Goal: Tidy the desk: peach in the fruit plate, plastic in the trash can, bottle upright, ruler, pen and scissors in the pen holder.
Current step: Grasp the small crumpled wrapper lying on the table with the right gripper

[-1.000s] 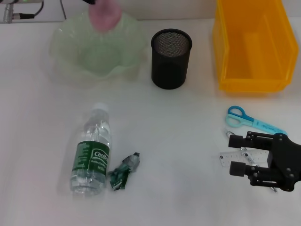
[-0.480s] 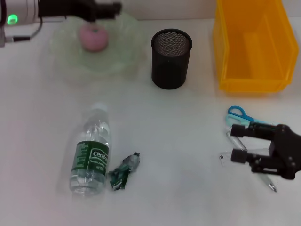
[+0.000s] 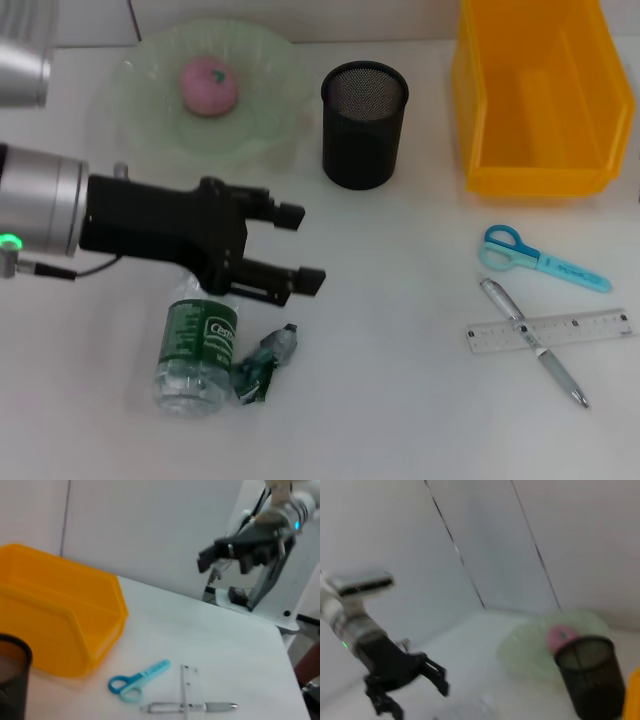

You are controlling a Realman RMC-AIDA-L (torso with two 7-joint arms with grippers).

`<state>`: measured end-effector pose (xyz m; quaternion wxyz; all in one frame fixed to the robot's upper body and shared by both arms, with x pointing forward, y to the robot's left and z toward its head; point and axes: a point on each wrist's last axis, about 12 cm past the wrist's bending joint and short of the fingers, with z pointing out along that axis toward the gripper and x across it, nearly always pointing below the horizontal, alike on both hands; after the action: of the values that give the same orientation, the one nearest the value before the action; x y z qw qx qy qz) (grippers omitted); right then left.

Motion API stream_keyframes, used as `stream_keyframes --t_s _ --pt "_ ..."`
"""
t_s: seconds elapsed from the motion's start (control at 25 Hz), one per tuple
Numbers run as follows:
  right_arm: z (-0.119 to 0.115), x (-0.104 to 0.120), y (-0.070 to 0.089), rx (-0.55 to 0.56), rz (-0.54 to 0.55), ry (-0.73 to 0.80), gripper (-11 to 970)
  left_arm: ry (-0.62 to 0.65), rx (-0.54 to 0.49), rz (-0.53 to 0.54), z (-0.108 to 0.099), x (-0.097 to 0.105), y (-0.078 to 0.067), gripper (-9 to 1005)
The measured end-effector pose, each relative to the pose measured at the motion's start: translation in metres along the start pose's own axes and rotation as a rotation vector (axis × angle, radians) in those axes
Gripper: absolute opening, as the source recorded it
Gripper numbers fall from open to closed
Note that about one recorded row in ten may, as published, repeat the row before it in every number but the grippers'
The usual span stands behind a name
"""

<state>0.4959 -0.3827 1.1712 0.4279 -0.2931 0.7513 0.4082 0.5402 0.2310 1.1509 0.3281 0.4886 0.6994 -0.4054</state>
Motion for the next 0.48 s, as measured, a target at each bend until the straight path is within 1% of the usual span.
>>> stream_keyframes --t_s 0.04,0.12,0.16,0.2,0.24,0.28,0.32,0.36,0.4,0.48 --pt "-0.001 -0.014 0.002 0.026 -0.001 0.06 695 -0.003 0.009 -0.016 0.002 0.006 0.0 823" --pt "0.001 -0.045 0.011 0.098 0.004 0.226 695 -0.01 0.019 -0.039 0.004 0.016 0.002 827" --pt "0.004 -0.071 0.025 0.178 -0.022 0.354 695 -0.011 0.021 -0.043 0.005 0.017 0.002 826" --pt "0.004 -0.071 0.025 0.178 -0.022 0.354 695 -0.012 0.022 -0.046 0.005 0.018 0.003 825" --pt "0.008 -0.086 0.036 0.225 -0.061 0.421 694 -0.013 0.023 -0.047 0.005 0.019 0.003 825" --pt "0.013 -0.095 0.045 0.255 -0.095 0.476 694 -0.013 0.023 -0.049 0.005 0.019 0.003 824" --pt "0.013 -0.095 0.045 0.255 -0.095 0.476 694 -0.013 0.022 -0.049 0.005 0.019 0.003 823" --pt "0.034 -0.115 0.066 0.334 -0.181 0.615 694 -0.014 0.02 -0.053 0.005 0.02 0.003 822" --pt "0.034 -0.115 0.066 0.334 -0.181 0.615 693 -0.014 0.02 -0.053 0.005 0.02 0.003 821" --pt "0.05 -0.118 0.074 0.361 -0.205 0.687 693 -0.015 0.02 -0.057 0.005 0.02 0.003 820"
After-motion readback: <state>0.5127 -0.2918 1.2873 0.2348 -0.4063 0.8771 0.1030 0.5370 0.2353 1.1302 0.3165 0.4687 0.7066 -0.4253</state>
